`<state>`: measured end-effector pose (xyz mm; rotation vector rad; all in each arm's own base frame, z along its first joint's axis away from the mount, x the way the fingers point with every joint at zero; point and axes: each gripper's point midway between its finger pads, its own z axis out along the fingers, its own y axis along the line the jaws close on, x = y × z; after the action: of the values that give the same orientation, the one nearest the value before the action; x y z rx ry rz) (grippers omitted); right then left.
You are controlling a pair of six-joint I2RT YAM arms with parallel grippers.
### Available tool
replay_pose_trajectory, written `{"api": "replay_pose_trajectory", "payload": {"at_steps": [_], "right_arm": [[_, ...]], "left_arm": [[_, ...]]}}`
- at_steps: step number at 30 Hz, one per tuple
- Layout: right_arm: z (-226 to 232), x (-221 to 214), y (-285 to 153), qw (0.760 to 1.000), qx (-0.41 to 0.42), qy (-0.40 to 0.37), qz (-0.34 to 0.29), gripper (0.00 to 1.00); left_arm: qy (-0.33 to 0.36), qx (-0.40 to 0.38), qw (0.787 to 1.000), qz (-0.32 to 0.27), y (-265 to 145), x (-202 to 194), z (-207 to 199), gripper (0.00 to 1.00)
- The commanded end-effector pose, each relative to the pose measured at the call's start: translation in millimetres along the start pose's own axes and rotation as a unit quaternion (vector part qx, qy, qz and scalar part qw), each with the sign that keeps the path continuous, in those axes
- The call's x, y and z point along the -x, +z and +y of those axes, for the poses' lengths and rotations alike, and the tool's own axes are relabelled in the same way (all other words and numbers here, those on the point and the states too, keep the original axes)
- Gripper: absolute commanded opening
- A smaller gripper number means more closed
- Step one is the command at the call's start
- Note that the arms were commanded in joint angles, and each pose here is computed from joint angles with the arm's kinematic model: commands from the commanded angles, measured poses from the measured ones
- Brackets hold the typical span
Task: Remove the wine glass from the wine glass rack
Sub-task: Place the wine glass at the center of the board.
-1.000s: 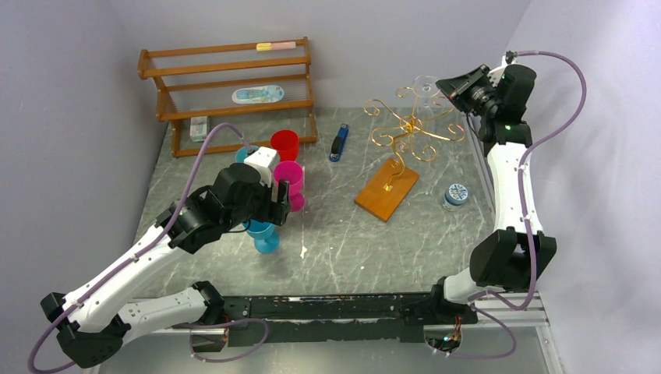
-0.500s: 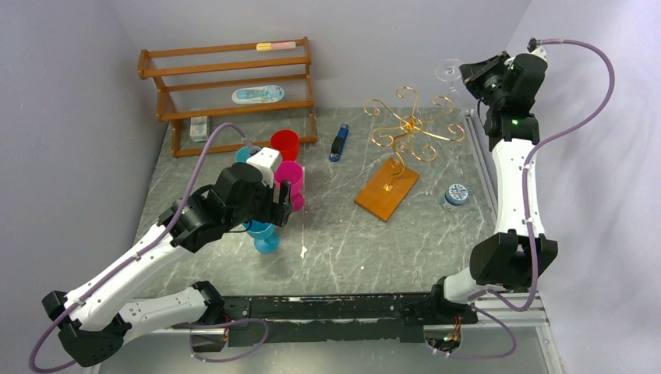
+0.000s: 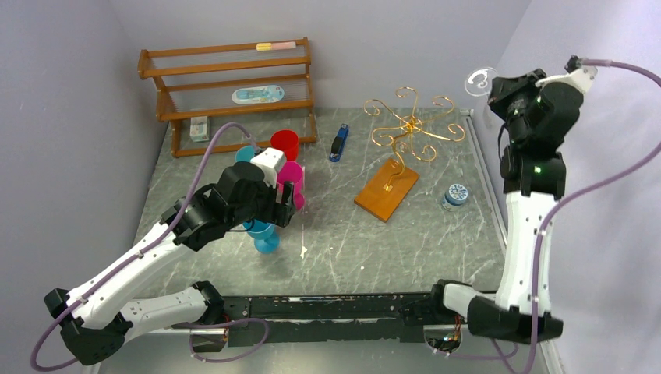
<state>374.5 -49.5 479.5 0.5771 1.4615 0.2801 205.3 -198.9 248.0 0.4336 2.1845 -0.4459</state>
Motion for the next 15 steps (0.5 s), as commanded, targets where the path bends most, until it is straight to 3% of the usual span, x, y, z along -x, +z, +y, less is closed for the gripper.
{"api": "replay_pose_trajectory", "payload": {"at_steps": [1,15], "right_arm": [[-9.5,-10.2,-32.6,1.0,-0.009,0.001,0.006,0.0],[-11.0,-37.1,-119.8,0.998,-0.001,0.041,0.04,0.0]], "left_arm": [[0.008,-0.031,0.999,-0.023,-6.0,13.1,-11.7,0.82],[-0.002,-0.067,0.996,-0.055,-17.0,26.1,-23.2,0.82]]}}
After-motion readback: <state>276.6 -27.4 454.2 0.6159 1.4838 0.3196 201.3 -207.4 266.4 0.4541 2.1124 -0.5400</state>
